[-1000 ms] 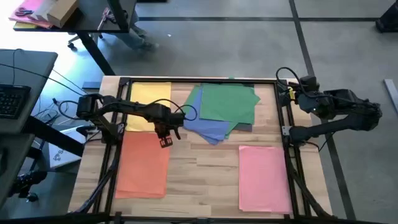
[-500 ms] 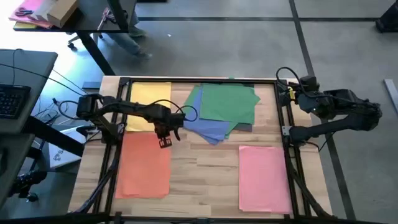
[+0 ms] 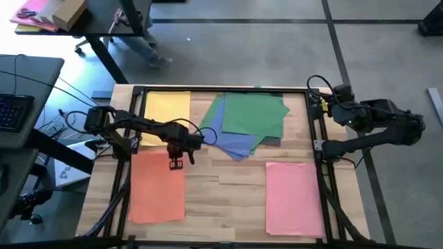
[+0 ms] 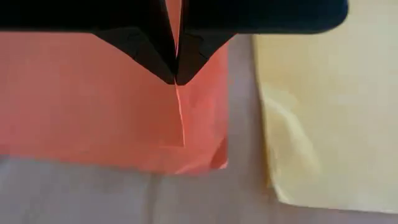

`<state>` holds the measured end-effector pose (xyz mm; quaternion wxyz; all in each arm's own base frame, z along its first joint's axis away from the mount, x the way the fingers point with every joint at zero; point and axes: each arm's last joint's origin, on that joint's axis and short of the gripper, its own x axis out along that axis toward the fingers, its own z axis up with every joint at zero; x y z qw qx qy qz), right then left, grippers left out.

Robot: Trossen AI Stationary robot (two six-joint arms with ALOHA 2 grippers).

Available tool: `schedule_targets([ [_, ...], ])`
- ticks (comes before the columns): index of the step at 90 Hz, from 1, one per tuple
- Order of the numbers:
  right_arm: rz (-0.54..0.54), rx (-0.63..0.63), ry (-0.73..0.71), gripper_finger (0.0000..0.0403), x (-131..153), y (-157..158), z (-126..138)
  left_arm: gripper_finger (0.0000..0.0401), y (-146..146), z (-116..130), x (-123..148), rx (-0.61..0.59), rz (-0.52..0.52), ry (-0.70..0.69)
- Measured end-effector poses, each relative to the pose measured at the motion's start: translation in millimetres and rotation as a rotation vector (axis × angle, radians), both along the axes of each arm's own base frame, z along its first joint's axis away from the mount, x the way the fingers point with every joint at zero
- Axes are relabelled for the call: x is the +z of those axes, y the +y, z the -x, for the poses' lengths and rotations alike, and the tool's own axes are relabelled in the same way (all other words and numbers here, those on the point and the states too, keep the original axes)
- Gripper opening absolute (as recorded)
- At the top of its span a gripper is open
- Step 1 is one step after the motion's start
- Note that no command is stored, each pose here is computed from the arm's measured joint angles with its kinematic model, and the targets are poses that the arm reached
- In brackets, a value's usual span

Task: Organize paper
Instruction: Stack the orange paper on top of the stacked orange paper

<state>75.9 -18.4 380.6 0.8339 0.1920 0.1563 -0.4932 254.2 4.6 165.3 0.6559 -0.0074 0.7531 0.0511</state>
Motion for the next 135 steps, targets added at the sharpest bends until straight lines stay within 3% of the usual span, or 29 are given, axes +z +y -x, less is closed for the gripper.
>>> schedule_targets([
  [16,0.000,0.000,0.000,0.0264,0.0,0.0,0.0,0.0000,0.3,-0.1,-0.2,-0.064,-0.008,0.002],
  [54,0.000,0.000,0.000,0.0264,0.0,0.0,0.0,0.0000,-0.3,-6.6,-0.9,0.010,0.009,-0.070],
  [99,-0.001,-0.001,-0.002,0.0264,0.0,0.0,0.0,0.0001,1.0,-5.2,-0.7,-0.003,-0.032,-0.055],
  [135,-0.030,0.028,0.002,0.0264,-0.7,0.8,-0.6,0.0034,0.8,-0.9,-0.3,0.025,-0.022,-0.012],
])
